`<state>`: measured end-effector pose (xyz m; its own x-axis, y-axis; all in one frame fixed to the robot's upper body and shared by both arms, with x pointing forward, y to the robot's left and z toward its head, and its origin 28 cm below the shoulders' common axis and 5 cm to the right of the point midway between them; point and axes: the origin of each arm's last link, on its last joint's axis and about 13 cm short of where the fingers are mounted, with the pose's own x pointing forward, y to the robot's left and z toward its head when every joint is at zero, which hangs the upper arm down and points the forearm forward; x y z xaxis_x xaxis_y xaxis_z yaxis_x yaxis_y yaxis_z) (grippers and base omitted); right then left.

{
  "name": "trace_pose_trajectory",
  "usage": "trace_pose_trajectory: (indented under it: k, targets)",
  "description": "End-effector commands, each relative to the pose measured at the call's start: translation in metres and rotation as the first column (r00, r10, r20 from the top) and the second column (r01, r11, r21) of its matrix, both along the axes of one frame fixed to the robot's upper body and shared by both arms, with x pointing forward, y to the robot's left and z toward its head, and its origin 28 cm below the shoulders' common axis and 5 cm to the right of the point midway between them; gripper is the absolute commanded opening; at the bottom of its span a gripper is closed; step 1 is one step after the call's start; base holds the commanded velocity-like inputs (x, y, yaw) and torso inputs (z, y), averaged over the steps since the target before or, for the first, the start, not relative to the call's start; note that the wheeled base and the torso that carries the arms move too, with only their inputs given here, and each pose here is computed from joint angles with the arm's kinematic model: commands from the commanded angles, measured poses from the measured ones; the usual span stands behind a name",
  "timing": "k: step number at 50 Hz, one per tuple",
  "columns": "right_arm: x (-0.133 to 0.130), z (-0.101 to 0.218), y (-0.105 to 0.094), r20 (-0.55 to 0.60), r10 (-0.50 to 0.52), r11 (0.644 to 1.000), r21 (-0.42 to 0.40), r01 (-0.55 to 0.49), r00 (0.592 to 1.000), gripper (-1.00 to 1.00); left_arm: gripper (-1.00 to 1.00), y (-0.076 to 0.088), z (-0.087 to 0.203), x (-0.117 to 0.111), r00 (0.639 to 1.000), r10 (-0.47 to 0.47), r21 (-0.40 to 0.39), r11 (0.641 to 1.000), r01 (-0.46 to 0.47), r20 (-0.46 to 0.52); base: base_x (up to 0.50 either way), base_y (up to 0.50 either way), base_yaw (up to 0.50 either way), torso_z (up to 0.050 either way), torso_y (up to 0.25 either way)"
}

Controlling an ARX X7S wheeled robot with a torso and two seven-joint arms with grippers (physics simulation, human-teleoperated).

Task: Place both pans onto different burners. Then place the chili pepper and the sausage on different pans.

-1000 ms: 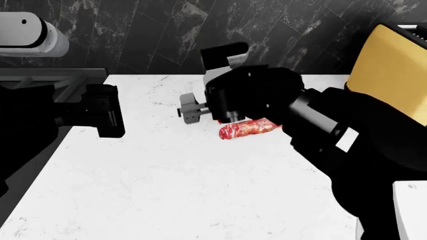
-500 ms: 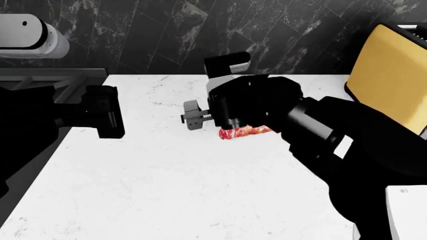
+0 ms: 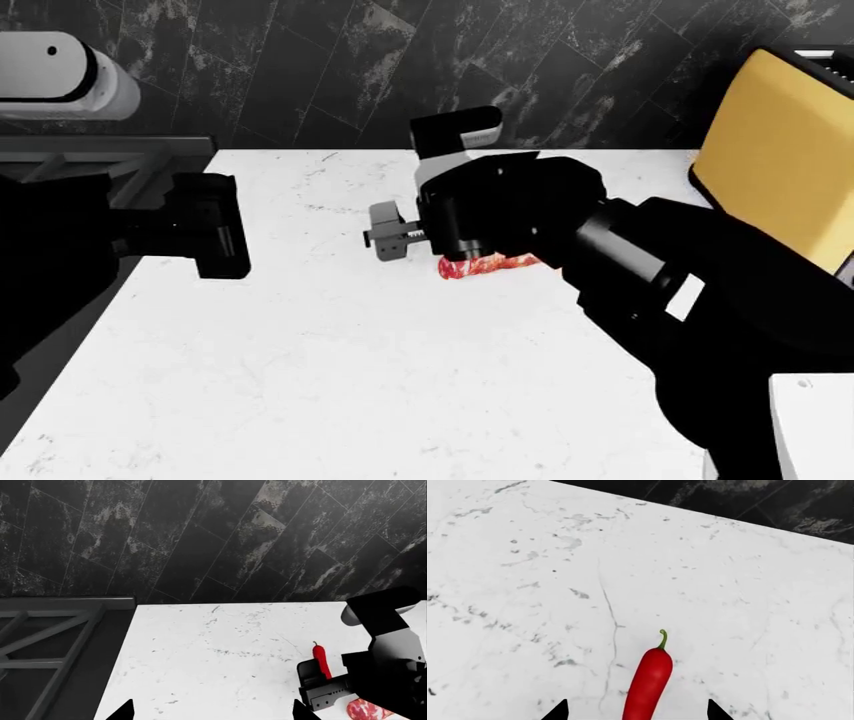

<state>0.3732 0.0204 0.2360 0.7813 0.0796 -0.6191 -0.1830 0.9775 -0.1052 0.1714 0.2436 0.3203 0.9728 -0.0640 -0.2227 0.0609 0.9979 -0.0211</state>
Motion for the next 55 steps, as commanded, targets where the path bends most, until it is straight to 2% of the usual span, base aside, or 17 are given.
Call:
trace_pose_trajectory:
  k: [1, 7, 8, 26, 33, 42, 55]
  targets:
    - [-0.002, -0.007, -0.001, -0.014, 0.012, 0.999, -0.045, -0.013, 1.000, 1.00, 1.00, 0.000, -0.001, 0.000, 1.000, -0.002, 0.000, 1.000, 0.002, 0.000, 0.00, 0.00, 0.00, 0.000, 0.000]
    - [-0.003, -0.010, -0.001, -0.017, 0.013, 0.998, -0.064, -0.015, 1.000, 1.00, 1.00, 0.000, -0.001, 0.000, 1.000, -0.001, -0.001, 1.000, 0.001, 0.000, 0.00, 0.00, 0.00, 0.000, 0.000]
    - [-0.003, -0.010, -0.001, -0.019, 0.010, 0.998, -0.060, -0.011, 1.000, -1.00, 1.00, 0.000, -0.001, 0.000, 1.000, 0.000, -0.001, 1.000, 0.000, 0.000, 0.00, 0.00, 0.00, 0.000, 0.000]
    - [0.000, -0.007, -0.001, 0.005, 0.014, 1.000, -0.011, -0.014, 1.000, -1.00, 1.00, 0.001, -0.001, 0.001, 1.000, 0.002, -0.002, 1.000, -0.002, 0.000, 0.00, 0.00, 0.00, 0.000, 0.000]
    - [0.005, 0.010, 0.000, 0.105, 0.019, 1.000, -0.003, -0.019, 0.994, -1.00, 1.00, 0.000, 0.000, 0.001, 1.000, 0.000, 0.001, 1.000, 0.000, 0.001, 0.00, 0.00, 0.00, 0.000, 0.000]
    - [0.009, 0.040, 0.005, 0.238, -0.006, 0.998, 0.061, -0.009, 0.971, -1.00, 1.00, 0.000, 0.001, 0.000, 1.000, 0.000, 0.002, 1.000, 0.000, 0.005, 0.00, 0.00, 0.00, 0.000, 0.000]
    - [0.004, 0.075, 0.002, 0.290, 0.029, 1.000, -0.011, -0.027, 0.957, -1.00, 1.00, -0.001, 0.005, -0.001, 1.000, -0.002, 0.004, 1.000, 0.002, 0.014, 0.00, 0.00, 0.00, 0.000, 0.000]
